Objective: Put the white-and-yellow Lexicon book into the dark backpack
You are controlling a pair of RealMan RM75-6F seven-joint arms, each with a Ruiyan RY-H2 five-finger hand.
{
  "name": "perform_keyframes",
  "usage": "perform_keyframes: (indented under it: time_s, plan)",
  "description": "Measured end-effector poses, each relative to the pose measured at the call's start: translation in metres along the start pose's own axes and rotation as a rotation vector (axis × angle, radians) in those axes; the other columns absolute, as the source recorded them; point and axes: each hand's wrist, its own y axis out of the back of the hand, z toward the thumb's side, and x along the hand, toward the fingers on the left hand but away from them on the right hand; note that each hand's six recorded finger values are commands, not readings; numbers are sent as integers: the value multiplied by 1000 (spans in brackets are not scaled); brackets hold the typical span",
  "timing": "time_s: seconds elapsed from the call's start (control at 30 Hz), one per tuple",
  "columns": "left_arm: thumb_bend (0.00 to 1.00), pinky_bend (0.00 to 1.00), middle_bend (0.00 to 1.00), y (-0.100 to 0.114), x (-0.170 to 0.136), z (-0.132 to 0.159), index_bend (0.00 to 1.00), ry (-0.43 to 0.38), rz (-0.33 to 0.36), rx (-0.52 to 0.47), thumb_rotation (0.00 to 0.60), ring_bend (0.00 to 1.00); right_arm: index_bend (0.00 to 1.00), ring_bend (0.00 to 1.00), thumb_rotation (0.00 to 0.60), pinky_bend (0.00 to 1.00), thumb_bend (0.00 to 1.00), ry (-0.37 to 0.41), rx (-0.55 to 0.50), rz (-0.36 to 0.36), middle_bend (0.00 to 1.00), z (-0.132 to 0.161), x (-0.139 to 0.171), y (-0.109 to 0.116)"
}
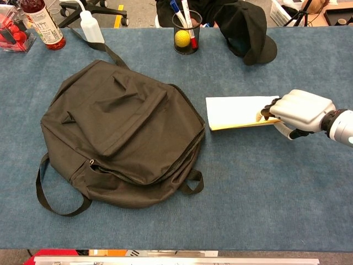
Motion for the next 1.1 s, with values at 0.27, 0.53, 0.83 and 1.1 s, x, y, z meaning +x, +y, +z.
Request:
perform_keyframes:
  time_s: [0.27,0.53,0.83,1.1]
  plan:
    - [272,262,298,0,0,2,320,-1,-4,-4,600,296,490,294,600,428,564,-39,-15,-94,442,-5,-11,21]
    - [272,262,296,1,3,1,318,-5,-5,0,600,297,710,424,600,546,490,-110,-34,-156,552,-14,-17,29]
    - [272,262,294,1,13,7,314,-52,-32,29,600,297,835,523,600,619,489,-165,-53,-198,642,-20,-20,37]
    - [272,262,294,-1,33,28,311,-167,-100,69,600,298,862,561,600,642,489,-211,-73,-270,675,-29,-16,51]
